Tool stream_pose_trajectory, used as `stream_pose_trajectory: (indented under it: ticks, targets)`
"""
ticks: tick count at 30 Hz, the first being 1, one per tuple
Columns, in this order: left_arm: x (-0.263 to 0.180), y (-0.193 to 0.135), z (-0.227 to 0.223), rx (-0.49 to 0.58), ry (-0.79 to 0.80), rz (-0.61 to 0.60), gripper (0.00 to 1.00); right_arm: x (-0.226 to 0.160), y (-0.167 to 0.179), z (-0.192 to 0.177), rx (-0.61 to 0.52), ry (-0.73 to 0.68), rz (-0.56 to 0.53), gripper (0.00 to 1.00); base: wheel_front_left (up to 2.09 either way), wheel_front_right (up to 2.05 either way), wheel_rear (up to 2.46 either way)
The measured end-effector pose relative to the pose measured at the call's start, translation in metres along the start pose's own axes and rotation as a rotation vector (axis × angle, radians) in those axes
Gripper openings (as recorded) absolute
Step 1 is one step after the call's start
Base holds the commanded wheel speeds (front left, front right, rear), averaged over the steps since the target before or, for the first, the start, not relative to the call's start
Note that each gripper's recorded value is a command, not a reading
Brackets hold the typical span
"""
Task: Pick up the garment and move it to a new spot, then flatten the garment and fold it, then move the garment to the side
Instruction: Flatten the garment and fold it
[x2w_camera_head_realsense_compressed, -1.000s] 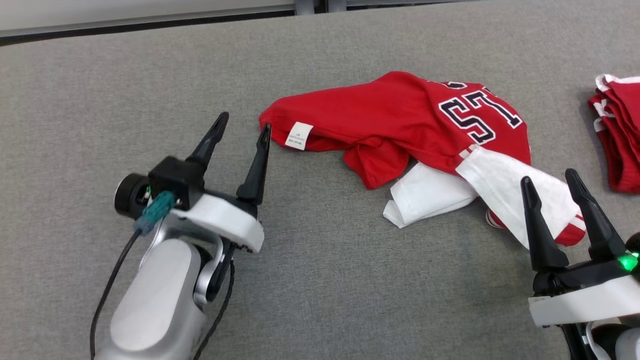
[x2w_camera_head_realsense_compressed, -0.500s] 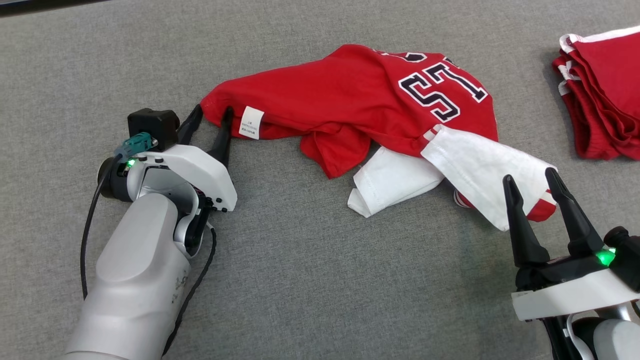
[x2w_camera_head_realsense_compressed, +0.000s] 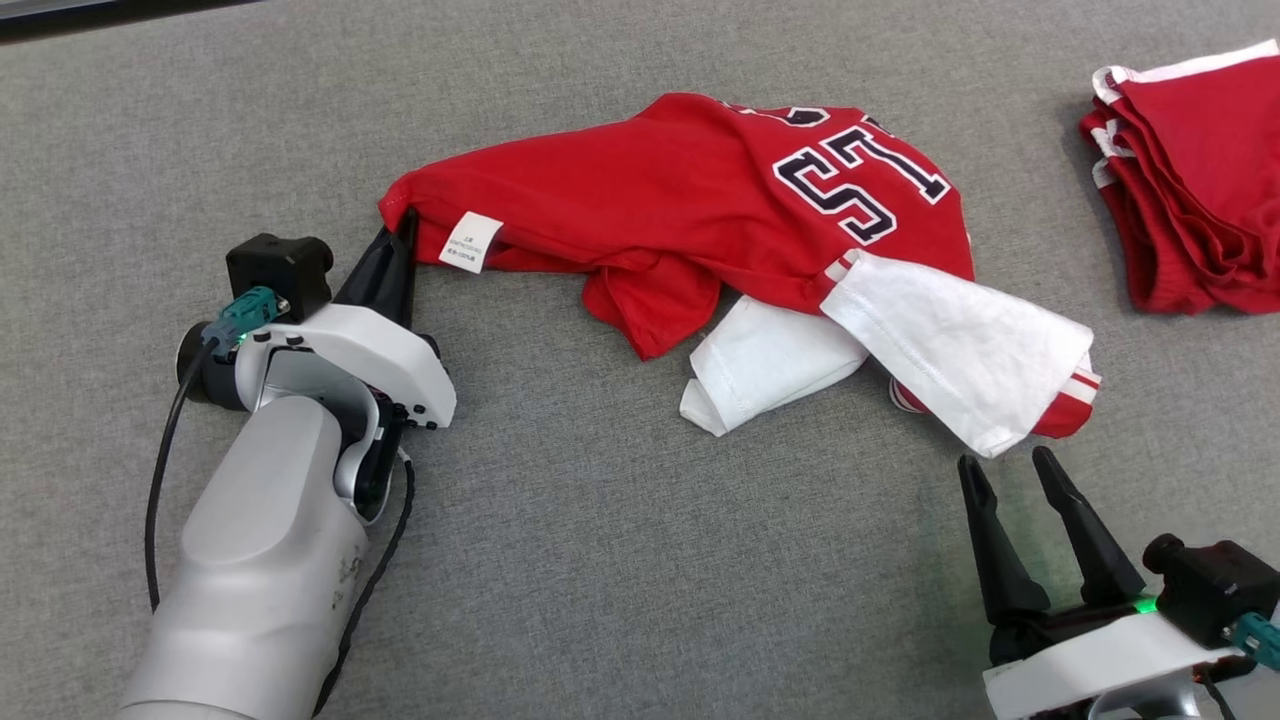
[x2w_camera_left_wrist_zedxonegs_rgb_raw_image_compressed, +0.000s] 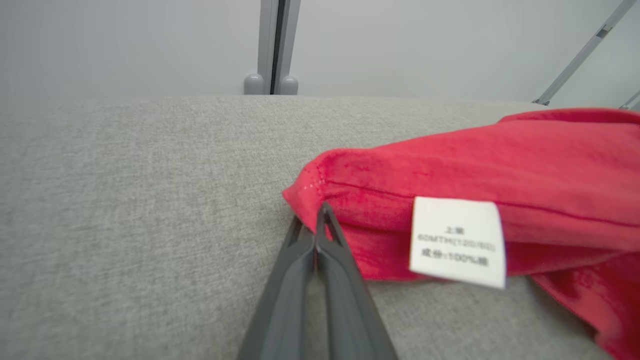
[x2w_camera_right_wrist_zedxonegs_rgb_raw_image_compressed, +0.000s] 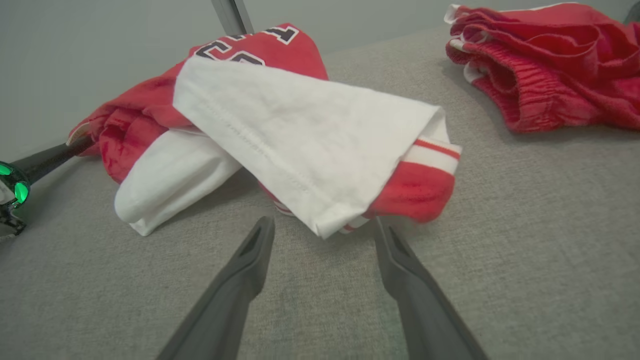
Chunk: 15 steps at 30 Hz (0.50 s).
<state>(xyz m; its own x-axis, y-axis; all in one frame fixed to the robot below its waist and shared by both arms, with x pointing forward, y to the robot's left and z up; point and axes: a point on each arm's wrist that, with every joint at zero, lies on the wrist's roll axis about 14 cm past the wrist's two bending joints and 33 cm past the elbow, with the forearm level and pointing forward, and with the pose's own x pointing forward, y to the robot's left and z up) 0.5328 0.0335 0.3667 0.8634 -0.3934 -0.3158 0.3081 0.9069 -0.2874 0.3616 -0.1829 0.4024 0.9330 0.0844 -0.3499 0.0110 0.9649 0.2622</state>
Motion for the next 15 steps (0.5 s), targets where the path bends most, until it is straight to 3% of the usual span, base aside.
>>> stream_pose_trajectory:
  ticks: [6, 7, 8, 15]
  targets:
    - [-0.002, 0.001, 0.000, 0.002, -0.007, 0.005, 0.00, 0.015, 0.001, -0.007, 0.015, 0.018, 0.019, 1.00, 0.00, 0.00, 0.00]
    - [-0.002, 0.001, 0.000, 0.003, -0.009, 0.004, 0.00, 0.018, 0.002, -0.006, 0.013, 0.016, 0.027, 0.93, 0.00, 0.00, 0.00]
    - [-0.003, 0.003, 0.003, 0.010, -0.021, 0.009, 0.00, 0.022, 0.005, -0.006, 0.016, 0.011, 0.040, 0.00, 0.00, 0.00, 0.00]
    - [-0.007, 0.008, 0.017, 0.023, -0.087, 0.032, 0.00, 0.020, 0.003, 0.021, -0.008, -0.083, 0.041, 0.00, 0.00, 0.00, 0.00]
